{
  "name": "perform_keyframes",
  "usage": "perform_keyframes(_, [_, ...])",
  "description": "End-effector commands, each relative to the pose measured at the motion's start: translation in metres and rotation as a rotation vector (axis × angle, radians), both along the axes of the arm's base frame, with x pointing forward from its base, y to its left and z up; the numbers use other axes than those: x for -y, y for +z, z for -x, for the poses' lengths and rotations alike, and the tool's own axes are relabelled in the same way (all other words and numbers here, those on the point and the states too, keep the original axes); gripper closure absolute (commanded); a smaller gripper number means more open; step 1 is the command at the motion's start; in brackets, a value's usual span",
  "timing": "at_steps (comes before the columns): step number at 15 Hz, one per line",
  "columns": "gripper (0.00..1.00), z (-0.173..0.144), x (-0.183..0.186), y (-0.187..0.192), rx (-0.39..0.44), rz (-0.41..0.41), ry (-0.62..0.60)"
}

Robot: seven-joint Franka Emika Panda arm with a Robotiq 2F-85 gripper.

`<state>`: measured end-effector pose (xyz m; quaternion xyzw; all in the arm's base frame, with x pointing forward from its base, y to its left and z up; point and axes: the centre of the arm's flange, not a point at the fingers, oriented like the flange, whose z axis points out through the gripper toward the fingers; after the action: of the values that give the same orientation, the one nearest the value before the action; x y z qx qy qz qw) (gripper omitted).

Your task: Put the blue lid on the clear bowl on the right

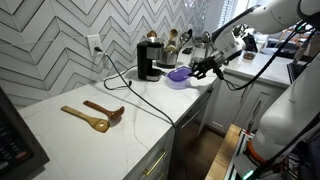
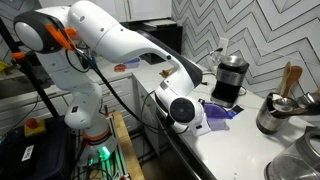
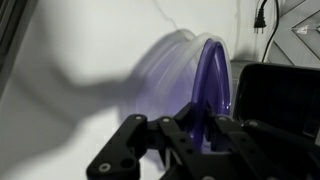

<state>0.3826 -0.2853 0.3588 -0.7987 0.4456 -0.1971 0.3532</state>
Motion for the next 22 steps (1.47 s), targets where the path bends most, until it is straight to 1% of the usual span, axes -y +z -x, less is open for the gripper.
perform_keyframes(1, [0.93,-0.005,0.001,0.000,0.002,0.048,-0.006])
perform_keyframes(2, [0.89,-0.006,0.001,0.001,0.000,0.054,-0.006])
perform_keyframes(3, [0.64,-0.007,0.001,0.001,-0.006,0.065,-0.008])
perform_keyframes(5, [0.62,-0.008,0.001,0.003,-0.008,0.080,-0.009])
perform_keyframes(13, [0.02,-0.015,-0.001,0.016,0.011,0.099,0.002])
perform_keyframes(14, [0.00,-0.016,-0.001,0.017,0.011,0.101,0.004])
perform_keyframes(22, [0.00,-0.024,-0.002,0.029,0.013,0.131,0.038])
